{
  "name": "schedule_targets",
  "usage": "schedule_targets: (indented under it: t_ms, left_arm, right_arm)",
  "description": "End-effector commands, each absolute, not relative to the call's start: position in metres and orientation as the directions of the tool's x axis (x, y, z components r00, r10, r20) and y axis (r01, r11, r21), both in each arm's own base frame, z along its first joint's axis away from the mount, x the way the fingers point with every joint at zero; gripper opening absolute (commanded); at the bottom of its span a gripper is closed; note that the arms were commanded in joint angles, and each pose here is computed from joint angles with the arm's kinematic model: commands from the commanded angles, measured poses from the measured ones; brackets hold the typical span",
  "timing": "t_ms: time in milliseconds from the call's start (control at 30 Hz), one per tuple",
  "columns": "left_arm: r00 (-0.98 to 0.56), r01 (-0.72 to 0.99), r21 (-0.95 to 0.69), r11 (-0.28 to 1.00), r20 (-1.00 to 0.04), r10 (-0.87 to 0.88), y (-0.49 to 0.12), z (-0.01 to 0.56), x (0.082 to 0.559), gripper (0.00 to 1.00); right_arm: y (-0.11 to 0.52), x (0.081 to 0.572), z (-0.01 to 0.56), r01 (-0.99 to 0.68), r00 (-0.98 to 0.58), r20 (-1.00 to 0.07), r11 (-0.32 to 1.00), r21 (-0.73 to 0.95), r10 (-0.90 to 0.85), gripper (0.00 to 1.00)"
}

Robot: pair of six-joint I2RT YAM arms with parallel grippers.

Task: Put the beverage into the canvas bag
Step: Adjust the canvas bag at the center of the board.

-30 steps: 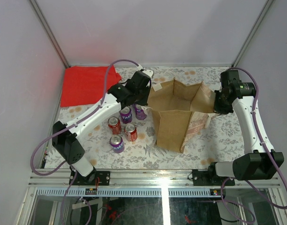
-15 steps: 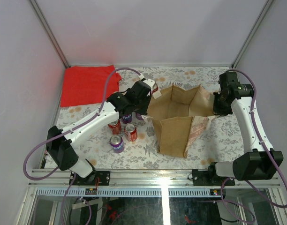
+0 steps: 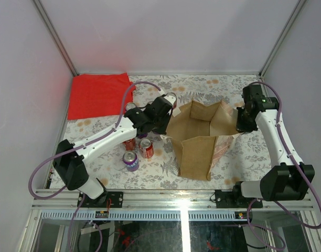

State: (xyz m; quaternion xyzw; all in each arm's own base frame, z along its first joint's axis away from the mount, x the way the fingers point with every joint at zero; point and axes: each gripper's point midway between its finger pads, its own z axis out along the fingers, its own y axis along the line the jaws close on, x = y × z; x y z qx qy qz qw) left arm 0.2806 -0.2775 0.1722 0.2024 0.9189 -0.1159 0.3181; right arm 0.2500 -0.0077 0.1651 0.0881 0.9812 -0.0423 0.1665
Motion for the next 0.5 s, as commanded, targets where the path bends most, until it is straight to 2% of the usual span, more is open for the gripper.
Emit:
schedule_targets:
  t_ms: [0,67,100,133,200,233,333,400,467]
  left_arm:
    - [-0.704,0.447,-0.106,0.888,-0.654,0.276,-0.28,0.179,0.283,0.0]
    - [-0.709,0.462,-0.119,0.879,-0.645,0.286,-0.285,0.175,0.281,0.01]
    - [-0.712,0.468,-0.125,0.875,-0.64,0.289,-0.286,0.174,0.28,0.05]
    - [-0.714,0.475,-0.131,0.87,-0.636,0.294,-0.288,0.172,0.279,0.12]
    - [-0.718,0.487,-0.142,0.862,-0.628,0.301,-0.291,0.171,0.277,0.32]
    - [-0.715,0.489,-0.145,0.86,-0.632,0.3,-0.292,0.173,0.277,0.46]
    - [-0.703,0.494,-0.142,0.858,-0.646,0.298,-0.293,0.18,0.28,0.71]
    - [-0.693,0.498,-0.143,0.855,-0.659,0.294,-0.295,0.186,0.282,0.79]
    - [-0.682,0.5,-0.15,0.853,-0.676,0.281,-0.296,0.195,0.283,0.81]
  right_arm:
    - [-0.025,0.254,0.167,0.188,-0.924,-0.358,0.974,-0.124,0.133,0.03]
    - [-0.024,0.254,0.166,0.187,-0.925,-0.356,0.975,-0.121,0.133,0.08]
    - [-0.024,0.254,0.166,0.184,-0.925,-0.356,0.976,-0.118,0.132,0.11]
    - [-0.023,0.254,0.165,0.181,-0.926,-0.355,0.977,-0.116,0.13,0.19]
    - [-0.021,0.253,0.165,0.167,-0.928,-0.352,0.98,-0.106,0.12,0.27]
    - [-0.02,0.252,0.166,0.158,-0.928,-0.354,0.982,-0.101,0.113,0.3]
    - [-0.014,0.255,0.172,0.13,-0.919,-0.381,0.989,-0.064,0.096,0.37]
    - [-0.008,0.259,0.179,0.115,-0.907,-0.411,0.993,-0.029,0.093,0.42]
    - [-0.002,0.263,0.189,0.101,-0.891,-0.444,0.995,0.002,0.092,0.46]
